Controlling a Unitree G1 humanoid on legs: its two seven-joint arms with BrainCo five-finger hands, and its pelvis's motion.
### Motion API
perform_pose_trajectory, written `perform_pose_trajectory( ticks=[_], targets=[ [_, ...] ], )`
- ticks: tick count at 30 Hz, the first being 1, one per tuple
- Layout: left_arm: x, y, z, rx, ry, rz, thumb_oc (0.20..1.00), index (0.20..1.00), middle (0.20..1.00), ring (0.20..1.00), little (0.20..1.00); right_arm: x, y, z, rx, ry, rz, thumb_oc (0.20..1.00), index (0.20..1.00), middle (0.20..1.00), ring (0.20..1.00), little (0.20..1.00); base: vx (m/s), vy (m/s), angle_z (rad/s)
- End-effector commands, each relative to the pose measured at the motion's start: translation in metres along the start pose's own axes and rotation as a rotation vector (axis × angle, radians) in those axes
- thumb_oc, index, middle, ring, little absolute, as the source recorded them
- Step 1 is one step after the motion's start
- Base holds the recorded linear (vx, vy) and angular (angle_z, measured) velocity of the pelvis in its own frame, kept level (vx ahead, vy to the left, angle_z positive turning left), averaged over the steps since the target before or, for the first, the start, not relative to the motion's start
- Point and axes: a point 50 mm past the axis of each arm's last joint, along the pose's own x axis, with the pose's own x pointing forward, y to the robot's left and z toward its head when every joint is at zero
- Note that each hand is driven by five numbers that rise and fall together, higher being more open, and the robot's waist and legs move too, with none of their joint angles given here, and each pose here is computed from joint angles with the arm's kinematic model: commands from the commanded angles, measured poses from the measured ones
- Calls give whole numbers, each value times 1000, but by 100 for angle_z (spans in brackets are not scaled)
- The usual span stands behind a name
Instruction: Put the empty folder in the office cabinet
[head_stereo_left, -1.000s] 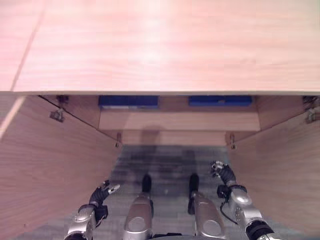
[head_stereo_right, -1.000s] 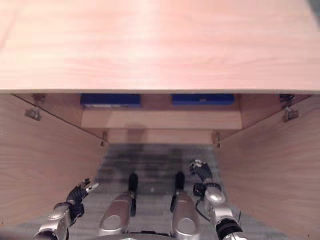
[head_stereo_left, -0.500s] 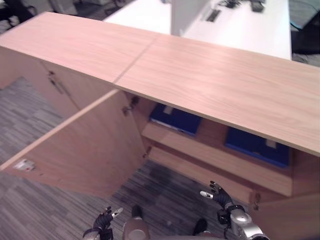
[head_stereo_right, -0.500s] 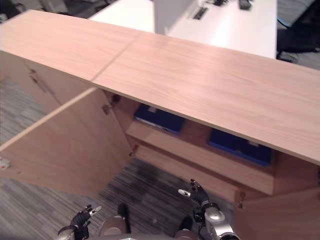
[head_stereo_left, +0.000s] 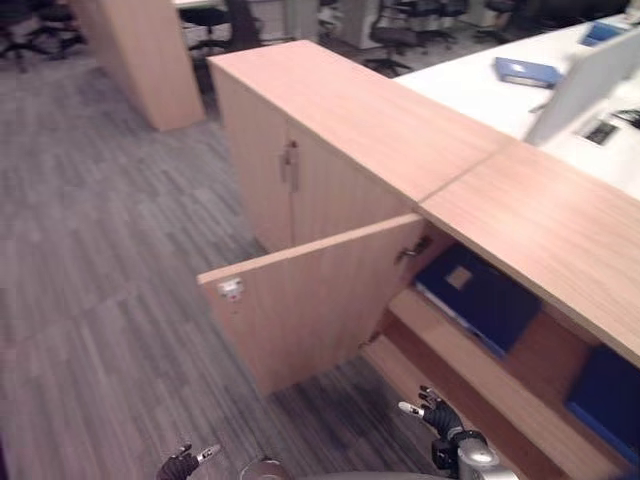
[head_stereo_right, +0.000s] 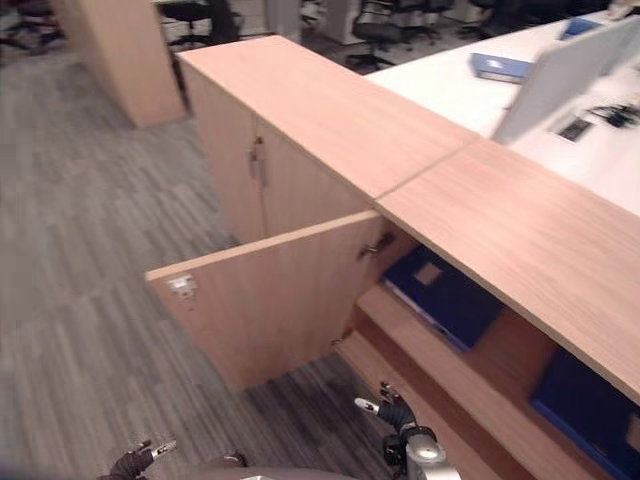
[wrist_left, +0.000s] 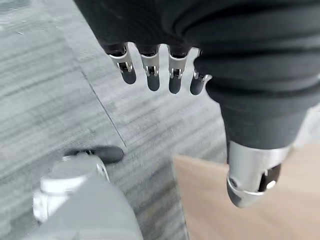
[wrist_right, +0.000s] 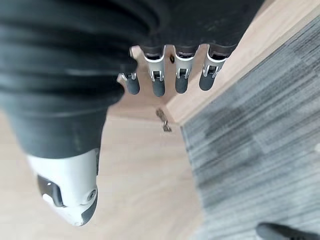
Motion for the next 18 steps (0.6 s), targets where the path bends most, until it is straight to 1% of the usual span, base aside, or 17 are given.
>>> perform_pose_trajectory(
  ticks=[1, 4, 8, 16, 18],
  targets=[
    [7, 0, 45, 39, -144, -3, 1000, 1000, 1000, 1000, 1000, 8, -13, 34, 12, -107, -67, 1000, 1000, 1000, 1000, 1000, -86, 433, 36],
    [9, -11, 62, 26, -196, -29, 1000, 1000, 1000, 1000, 1000, 7, -16, 26, 73, -91, -95, 1000, 1000, 1000, 1000, 1000, -23, 348, 170],
    [9, -11, 60, 28, -188, -26, 1000, 1000, 1000, 1000, 1000, 4, -16, 19, 105, -84, -104, 1000, 1000, 1000, 1000, 1000, 6, 175, 95],
    [6, -12, 36, -32, -136, -10, 1000, 1000, 1000, 1000, 1000, 3, -25, 18, 111, -84, -136, 1000, 1000, 1000, 1000, 1000, 31, 1, 8],
    [6, -14, 38, -35, -144, -17, 1000, 1000, 1000, 1000, 1000, 3, -28, 23, 108, -104, -141, 1000, 1000, 1000, 1000, 1000, -40, -38, -2]
  ],
)
